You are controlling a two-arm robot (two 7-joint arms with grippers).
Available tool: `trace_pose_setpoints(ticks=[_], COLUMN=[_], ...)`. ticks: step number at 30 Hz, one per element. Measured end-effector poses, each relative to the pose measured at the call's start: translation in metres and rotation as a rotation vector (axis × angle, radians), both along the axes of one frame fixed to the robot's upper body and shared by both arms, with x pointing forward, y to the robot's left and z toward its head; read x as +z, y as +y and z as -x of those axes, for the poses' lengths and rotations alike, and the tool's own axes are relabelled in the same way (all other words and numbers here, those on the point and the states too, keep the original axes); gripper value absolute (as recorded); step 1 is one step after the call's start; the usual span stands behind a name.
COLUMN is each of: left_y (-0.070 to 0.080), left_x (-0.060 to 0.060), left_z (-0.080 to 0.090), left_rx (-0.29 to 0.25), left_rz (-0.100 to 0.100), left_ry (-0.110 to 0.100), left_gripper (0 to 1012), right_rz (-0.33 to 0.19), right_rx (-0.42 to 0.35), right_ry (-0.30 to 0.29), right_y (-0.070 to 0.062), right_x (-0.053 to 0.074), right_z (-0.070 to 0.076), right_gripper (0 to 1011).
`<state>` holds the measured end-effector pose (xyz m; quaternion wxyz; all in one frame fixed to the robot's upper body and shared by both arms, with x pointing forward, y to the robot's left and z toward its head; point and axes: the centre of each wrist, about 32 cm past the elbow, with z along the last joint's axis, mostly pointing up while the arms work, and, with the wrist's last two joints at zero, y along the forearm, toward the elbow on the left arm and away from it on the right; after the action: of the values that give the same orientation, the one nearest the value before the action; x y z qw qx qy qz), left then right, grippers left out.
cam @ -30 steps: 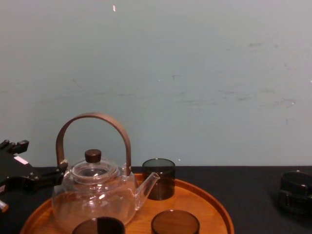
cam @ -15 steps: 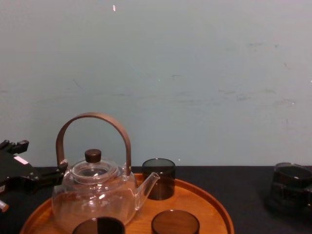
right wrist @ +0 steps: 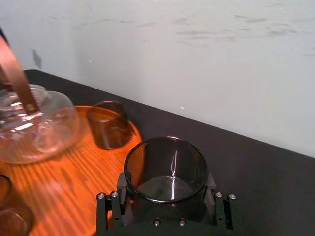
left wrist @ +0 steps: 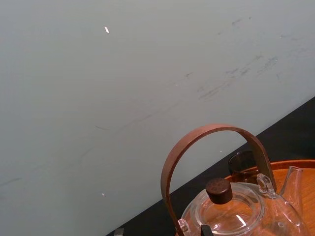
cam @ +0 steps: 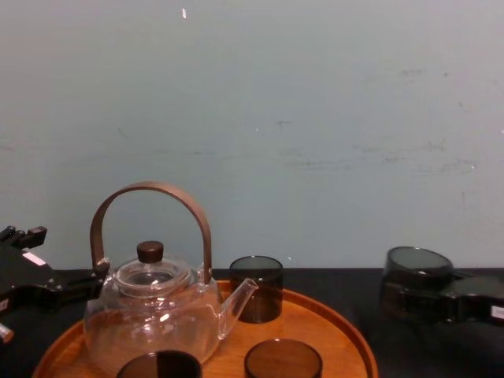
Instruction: Pick up the glass from the table and place it on the tray.
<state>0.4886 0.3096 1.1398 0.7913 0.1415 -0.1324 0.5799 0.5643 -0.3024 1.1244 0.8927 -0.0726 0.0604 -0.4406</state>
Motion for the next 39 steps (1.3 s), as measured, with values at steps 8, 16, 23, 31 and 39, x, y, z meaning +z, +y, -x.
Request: trace_pose_setpoints(ticks=[8, 16, 23, 31, 39], left_y=[0.0, 0.0, 0.0, 0.0, 0.0], left_x=[0.0, 0.0, 0.0, 0.0, 0.0], left_z=[0.0, 0.0, 0.0, 0.0, 0.0], left_rx=[0.0, 0.0, 0.0, 0.0, 0.0], left_rz=[0.0, 0.0, 0.0, 0.0, 0.0], left_ry=[0.0, 0.0, 0.0, 0.0, 0.0], left_gripper=[1009, 1010, 1009, 1010, 1010], right_rz=[0.001, -0.003, -0.001, -0.004, -0.003], right_rx=[0.06, 0.102, 0.137, 0.164, 0.175], right_ry=[-0.002, 0.0, -0.005, -0.004, 0.001], right_y=[0.024, 0.041, 0.054, 0.061, 0.064], right_x=[0.003, 0.0, -0.003, -0.007, -0.011], right_z=[-0.009, -0.016, -0.022, -0.025, -0.027], right_gripper=[905, 904, 904, 905, 904])
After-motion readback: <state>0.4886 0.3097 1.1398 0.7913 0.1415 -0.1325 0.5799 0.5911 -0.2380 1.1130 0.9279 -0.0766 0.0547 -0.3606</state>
